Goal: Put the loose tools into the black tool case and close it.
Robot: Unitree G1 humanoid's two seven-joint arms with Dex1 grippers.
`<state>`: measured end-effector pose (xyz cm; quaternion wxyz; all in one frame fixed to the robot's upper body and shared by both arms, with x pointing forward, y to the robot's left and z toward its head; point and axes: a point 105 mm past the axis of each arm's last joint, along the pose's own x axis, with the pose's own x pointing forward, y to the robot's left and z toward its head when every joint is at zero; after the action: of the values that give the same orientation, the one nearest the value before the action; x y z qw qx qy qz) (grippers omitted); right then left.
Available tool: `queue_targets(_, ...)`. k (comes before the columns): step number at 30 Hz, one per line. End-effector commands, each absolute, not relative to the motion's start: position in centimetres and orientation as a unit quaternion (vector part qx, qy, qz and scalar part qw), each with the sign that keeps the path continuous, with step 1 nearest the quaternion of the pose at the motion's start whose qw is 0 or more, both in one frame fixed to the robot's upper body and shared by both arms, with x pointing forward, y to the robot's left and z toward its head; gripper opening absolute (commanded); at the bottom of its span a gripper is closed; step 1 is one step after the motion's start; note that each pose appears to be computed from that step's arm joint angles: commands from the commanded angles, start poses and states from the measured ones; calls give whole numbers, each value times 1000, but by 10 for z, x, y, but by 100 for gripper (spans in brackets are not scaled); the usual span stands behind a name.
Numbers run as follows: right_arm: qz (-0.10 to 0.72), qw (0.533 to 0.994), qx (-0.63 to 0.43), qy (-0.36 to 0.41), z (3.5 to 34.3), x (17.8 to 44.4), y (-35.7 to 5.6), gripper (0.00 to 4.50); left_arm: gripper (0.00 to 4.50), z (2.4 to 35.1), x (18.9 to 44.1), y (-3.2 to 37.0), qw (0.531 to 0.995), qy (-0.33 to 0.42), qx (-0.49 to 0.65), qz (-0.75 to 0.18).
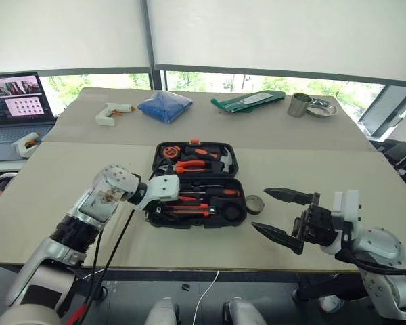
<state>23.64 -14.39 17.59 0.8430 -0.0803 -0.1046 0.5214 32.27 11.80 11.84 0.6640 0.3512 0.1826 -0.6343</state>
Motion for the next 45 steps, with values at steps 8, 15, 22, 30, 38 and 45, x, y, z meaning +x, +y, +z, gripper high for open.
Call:
queue_targets(8, 524, 839, -84, -121, 179, 236, -142, 450, 444, 150, 332, 106, 714, 56, 234, -657)
queue_targets(15, 526, 838, -79, -120, 176, 237, -139, 450, 392, 163, 328, 131, 739, 10, 178, -650)
queue_targets(22, 527, 838, -76, -120, 174, 239, -139, 450, 160, 149, 322, 132, 741, -19, 200, -641)
queue_targets(30, 519, 842, -78, -123, 172, 241, -138, 450, 15, 100, 308, 112, 734, 28, 192, -651)
queue_targets(38, 518, 843, -75, -121, 172, 239, -137, 450, 15, 73, 319, 105, 777, 98, 168, -598)
queue_targets(45, 519, 844, -70, -117, 172, 236, -136, 450, 15, 69, 315, 110, 793, 150, 117, -579)
